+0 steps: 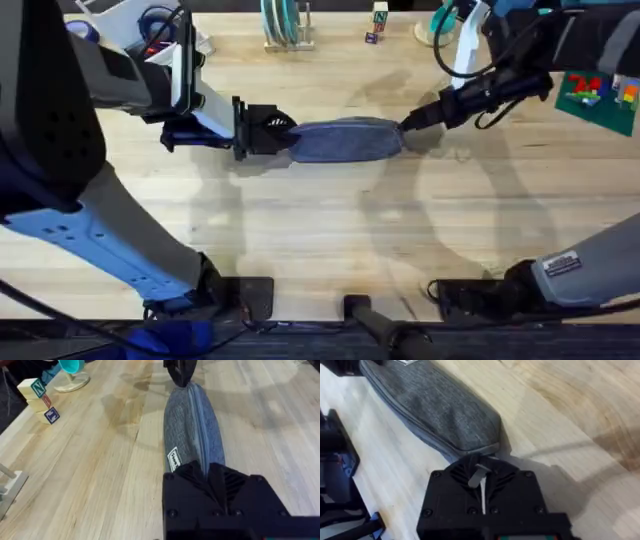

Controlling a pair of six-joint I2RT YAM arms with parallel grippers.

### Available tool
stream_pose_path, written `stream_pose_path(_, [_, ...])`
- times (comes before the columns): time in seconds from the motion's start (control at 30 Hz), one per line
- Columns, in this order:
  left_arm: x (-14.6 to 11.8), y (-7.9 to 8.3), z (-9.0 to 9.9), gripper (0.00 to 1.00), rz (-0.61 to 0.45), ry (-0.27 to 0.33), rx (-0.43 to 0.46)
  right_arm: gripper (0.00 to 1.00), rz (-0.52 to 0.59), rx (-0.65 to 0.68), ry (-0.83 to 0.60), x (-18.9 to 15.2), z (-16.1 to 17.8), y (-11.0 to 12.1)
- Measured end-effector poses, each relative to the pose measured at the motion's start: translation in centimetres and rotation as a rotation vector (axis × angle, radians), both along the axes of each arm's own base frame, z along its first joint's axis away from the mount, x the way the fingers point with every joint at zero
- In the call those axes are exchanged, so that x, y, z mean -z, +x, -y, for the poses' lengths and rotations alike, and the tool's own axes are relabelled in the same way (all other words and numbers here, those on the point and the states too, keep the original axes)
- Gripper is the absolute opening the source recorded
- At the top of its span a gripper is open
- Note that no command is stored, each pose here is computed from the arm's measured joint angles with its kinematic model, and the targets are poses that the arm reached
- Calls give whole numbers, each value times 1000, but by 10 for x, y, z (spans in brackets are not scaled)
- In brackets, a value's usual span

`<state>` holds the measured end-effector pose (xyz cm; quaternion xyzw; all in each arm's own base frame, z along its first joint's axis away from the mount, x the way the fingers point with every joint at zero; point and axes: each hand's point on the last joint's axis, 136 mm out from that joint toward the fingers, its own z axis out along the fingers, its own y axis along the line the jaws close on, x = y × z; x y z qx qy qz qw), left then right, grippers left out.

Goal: Unzip the bag, pick up the pens from the table one at a time and place them inside, then zip the bag closed.

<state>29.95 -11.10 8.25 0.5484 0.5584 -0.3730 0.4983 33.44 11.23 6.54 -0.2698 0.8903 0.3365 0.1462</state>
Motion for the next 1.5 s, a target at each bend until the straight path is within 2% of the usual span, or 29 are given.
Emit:
stream_pose_path(1.23, [0, -2, 4, 42, 1, -3, 14, 40, -63, 79, -60, 8, 16, -1])
stream_pose_path(1.3, [0, -2, 4, 42, 1, -2, 14, 115, -60, 85, -94, 12, 21, 0])
stream_pose_path(1.4, [0, -1, 2, 42, 0, 0, 5, 257, -74, 129, -213, 26, 51, -1])
stream_pose_path(1.43, [0, -1, 1, 42, 0, 0, 4, 340, -86, 145, -214, 26, 56, -3])
stream_pose_path(1.5, [0, 0, 1, 42, 0, 0, 4, 609, -95, 152, -199, 23, 57, -5])
